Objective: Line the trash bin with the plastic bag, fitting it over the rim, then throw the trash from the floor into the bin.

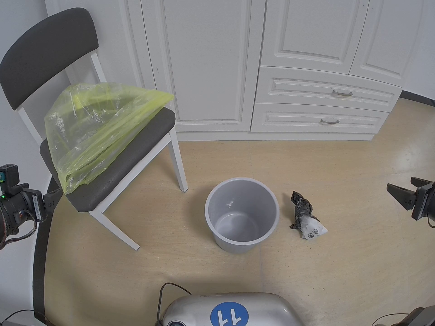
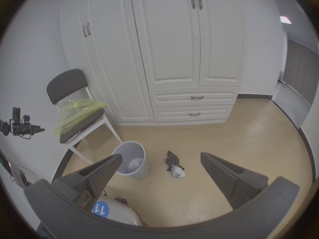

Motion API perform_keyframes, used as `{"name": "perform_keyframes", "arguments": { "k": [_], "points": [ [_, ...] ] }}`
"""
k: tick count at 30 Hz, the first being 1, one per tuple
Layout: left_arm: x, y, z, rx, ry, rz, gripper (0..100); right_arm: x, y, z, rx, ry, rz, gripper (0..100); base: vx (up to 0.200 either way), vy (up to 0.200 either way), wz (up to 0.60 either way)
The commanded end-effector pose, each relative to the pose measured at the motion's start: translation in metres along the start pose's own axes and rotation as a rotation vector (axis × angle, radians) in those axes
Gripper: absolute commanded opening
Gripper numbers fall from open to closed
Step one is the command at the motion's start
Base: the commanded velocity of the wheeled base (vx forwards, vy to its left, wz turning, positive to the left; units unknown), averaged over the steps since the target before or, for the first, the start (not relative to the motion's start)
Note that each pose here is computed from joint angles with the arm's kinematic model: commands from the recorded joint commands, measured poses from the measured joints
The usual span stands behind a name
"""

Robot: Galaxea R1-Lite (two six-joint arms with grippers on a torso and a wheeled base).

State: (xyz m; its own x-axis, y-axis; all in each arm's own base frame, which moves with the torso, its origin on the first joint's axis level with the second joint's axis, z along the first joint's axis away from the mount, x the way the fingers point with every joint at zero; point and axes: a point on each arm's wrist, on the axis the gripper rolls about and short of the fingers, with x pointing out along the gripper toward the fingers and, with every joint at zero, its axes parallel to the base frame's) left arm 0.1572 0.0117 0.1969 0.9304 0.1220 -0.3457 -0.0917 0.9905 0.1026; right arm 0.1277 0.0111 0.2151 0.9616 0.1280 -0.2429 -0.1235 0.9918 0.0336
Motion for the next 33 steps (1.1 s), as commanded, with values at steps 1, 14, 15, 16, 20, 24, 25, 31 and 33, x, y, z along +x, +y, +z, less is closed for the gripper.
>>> {"name": "perform_keyframes", "arguments": {
  "k": [1, 14, 15, 16, 20, 24, 25, 31, 33],
  "points": [
    [0.022, -0.001, -0.009, 0.007, 0.078, 0.001, 100, 0.019, 0.010, -0.008, -0.042, 0.083, 0.000, 100, 0.000, 0.000, 0.00],
    [0.068, -0.003, -0.017, 0.001, 0.052, 0.112, 100, 0.027, 0.017, -0.011, -0.056, 0.036, -0.007, 100, 0.000, 0.000, 0.00],
    [0.071, -0.003, -0.017, 0.000, 0.050, 0.114, 100, 0.027, 0.018, -0.011, -0.056, 0.037, -0.003, 100, 0.000, 0.000, 0.00],
    [0.074, -0.003, -0.018, -0.003, 0.049, 0.114, 100, 0.027, 0.019, -0.012, -0.058, 0.039, 0.003, 100, 0.000, 0.000, 0.00],
    [0.081, -0.004, -0.019, -0.006, 0.038, 0.118, 100, 0.029, 0.020, -0.012, -0.058, 0.043, 0.013, 100, 0.000, 0.000, 0.00],
    [0.092, -0.001, -0.019, -0.018, 0.020, 0.138, 100, 0.030, 0.021, -0.013, -0.057, 0.051, 0.019, 100, 0.000, 0.000, 0.00],
    [0.095, 0.000, -0.019, -0.020, 0.017, 0.152, 100, 0.031, 0.021, -0.014, -0.058, 0.054, 0.019, 100, 0.000, 0.000, 0.00],
    [0.109, 0.005, -0.021, -0.029, -0.006, 0.232, 100, 0.034, 0.022, -0.015, -0.057, 0.065, 0.020, 100, 0.000, 0.000, 0.00],
    [0.111, 0.005, -0.021, -0.033, -0.021, 0.236, 100, 0.034, 0.022, -0.015, -0.057, 0.062, 0.018, 100, 0.000, 0.000, 0.00]
  ]
}}
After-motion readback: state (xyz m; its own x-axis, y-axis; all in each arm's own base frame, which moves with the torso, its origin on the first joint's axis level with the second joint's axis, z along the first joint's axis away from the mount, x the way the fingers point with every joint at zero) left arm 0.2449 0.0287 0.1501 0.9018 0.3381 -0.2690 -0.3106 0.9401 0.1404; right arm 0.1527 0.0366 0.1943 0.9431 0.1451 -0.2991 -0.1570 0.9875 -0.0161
